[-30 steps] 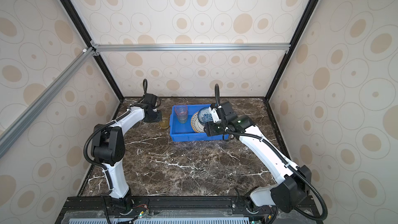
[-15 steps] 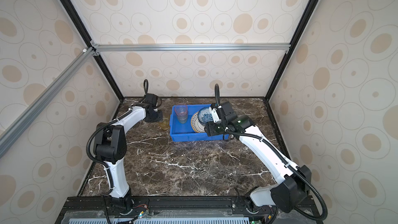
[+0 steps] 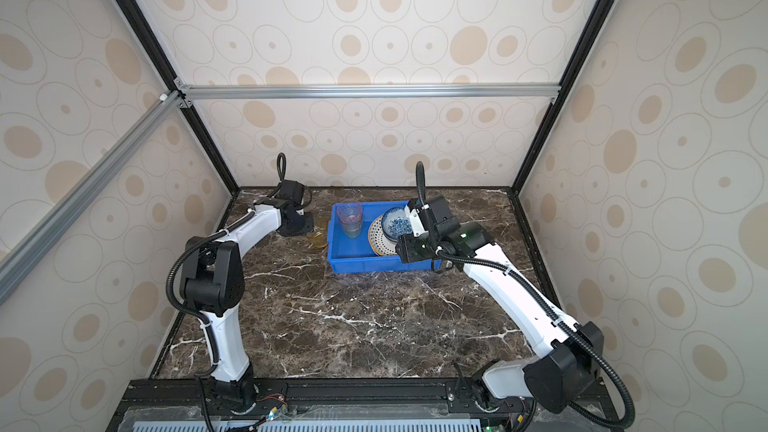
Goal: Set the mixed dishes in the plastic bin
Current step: 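Lower the left gripper into the yellow cup and close on its rim, then lift the yellow cup and carry it over the stacked cups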
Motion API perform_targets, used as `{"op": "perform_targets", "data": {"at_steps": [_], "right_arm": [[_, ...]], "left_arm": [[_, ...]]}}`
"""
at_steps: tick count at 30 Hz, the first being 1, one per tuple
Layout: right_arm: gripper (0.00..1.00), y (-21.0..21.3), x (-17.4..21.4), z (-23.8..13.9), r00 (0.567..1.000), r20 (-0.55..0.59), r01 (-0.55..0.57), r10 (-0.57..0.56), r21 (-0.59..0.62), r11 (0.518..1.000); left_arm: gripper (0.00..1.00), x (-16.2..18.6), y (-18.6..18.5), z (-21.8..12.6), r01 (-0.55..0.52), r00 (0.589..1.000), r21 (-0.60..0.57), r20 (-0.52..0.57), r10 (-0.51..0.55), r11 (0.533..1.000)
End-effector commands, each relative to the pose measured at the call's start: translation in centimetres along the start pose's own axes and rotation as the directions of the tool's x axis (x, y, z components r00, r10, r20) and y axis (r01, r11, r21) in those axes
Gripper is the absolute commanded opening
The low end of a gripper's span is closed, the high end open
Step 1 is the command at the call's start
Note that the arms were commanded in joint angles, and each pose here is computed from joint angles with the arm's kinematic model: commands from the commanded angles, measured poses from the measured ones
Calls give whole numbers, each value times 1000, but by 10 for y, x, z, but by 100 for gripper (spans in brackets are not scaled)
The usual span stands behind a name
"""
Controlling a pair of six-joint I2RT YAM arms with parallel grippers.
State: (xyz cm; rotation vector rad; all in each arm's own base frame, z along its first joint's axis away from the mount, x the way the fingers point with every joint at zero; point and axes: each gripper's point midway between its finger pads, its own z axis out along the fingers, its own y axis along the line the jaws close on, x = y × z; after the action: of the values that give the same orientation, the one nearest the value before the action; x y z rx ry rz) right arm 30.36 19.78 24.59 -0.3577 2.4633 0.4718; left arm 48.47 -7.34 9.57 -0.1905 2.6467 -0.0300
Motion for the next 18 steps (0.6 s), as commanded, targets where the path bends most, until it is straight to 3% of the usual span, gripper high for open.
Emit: {"op": "perform_targets", "data": {"at_steps": [1, 18], "right_arm": [[62, -1, 6, -11, 1000, 9, 10, -10, 11, 1000], [62, -1, 6, -18, 999, 46, -9, 8, 6, 1000]], "left_arm": [[0, -14, 5, -27, 11, 998, -2, 54, -11, 1000], [0, -22, 7, -77, -9, 992, 9, 126, 8, 1000]]}}
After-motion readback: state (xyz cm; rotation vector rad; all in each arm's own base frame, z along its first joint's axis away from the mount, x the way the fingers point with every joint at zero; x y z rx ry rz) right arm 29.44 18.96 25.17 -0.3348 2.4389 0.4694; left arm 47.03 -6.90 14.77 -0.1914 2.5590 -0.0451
